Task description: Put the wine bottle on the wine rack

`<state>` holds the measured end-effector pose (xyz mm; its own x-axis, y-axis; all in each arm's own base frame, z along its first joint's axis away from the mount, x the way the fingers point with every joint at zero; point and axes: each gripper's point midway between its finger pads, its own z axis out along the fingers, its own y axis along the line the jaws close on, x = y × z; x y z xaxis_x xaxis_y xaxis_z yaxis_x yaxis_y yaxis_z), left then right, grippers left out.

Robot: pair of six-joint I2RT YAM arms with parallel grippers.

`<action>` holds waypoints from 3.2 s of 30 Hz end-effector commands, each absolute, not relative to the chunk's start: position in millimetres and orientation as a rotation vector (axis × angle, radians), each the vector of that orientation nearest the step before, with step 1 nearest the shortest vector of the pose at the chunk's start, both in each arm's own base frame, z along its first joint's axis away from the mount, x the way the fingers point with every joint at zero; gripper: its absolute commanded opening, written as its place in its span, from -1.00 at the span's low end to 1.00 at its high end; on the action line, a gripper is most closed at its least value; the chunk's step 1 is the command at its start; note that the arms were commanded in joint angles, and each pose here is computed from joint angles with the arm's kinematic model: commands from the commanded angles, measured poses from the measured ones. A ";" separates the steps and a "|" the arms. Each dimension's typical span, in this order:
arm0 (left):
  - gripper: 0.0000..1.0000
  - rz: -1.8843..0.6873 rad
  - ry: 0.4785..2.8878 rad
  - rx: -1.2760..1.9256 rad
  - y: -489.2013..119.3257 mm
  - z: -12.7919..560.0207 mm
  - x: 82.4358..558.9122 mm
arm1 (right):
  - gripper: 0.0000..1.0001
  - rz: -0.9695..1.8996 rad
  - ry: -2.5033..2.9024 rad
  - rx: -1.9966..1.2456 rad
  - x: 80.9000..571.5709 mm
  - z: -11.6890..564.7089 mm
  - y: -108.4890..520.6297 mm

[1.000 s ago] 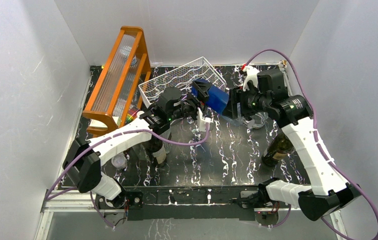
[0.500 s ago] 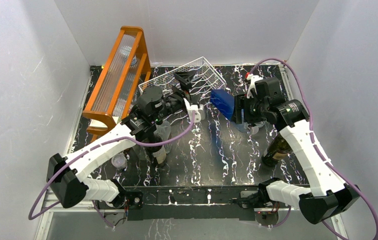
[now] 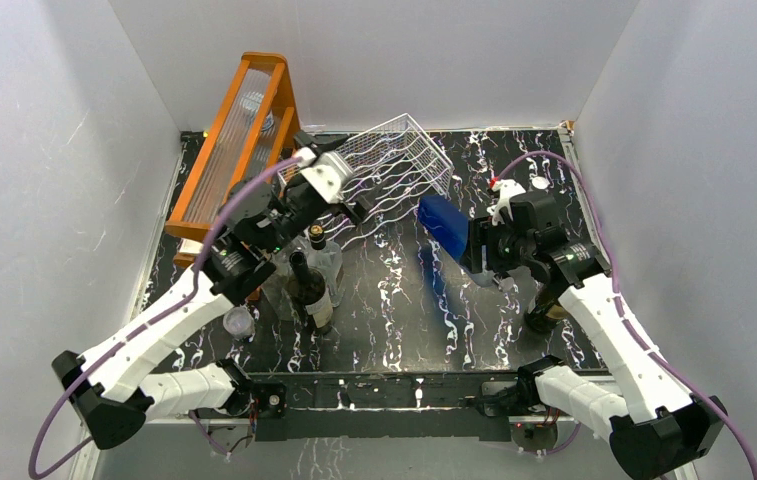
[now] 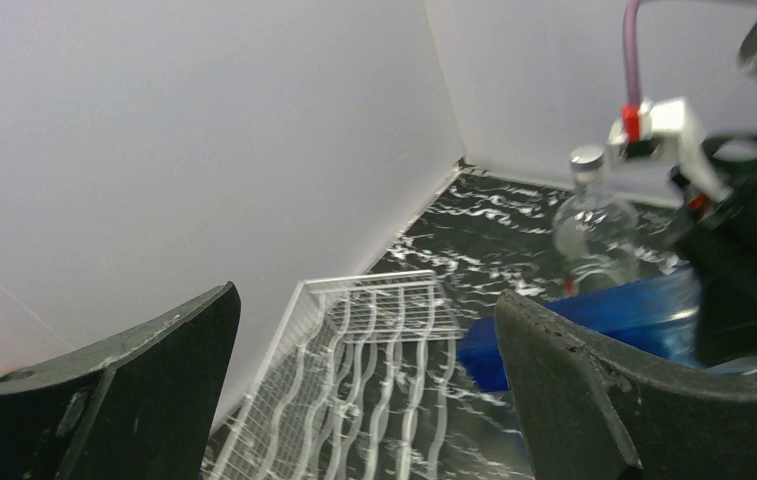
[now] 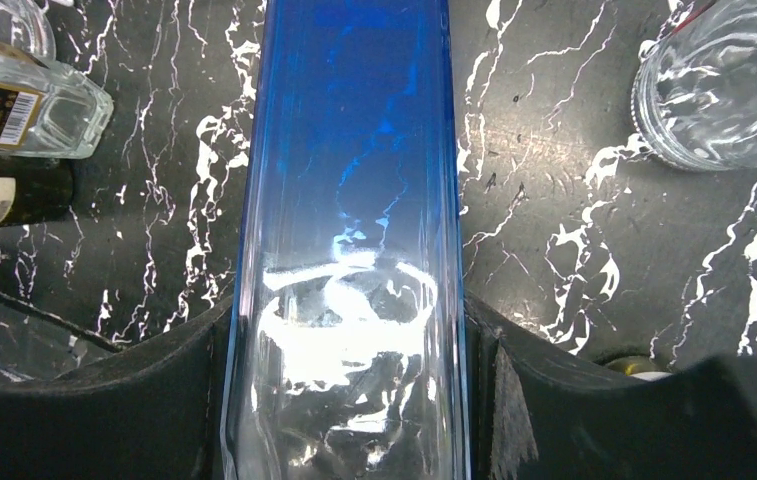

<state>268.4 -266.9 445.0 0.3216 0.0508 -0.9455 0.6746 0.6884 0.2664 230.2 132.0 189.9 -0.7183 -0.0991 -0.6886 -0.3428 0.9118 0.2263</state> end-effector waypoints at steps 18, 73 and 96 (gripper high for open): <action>0.96 -0.653 1.459 0.512 -241.0 448.8 244.5 | -1.00 0.540 1.833 -0.296 297.1 228.5 161.7; 0.95 -0.692 1.482 0.496 -232.8 456.0 230.8 | -1.00 0.446 1.490 -0.351 403.8 224.3 196.5; 0.94 -0.698 1.491 0.495 -230.5 457.0 227.7 | -1.00 0.418 1.461 -0.374 468.4 208.8 222.1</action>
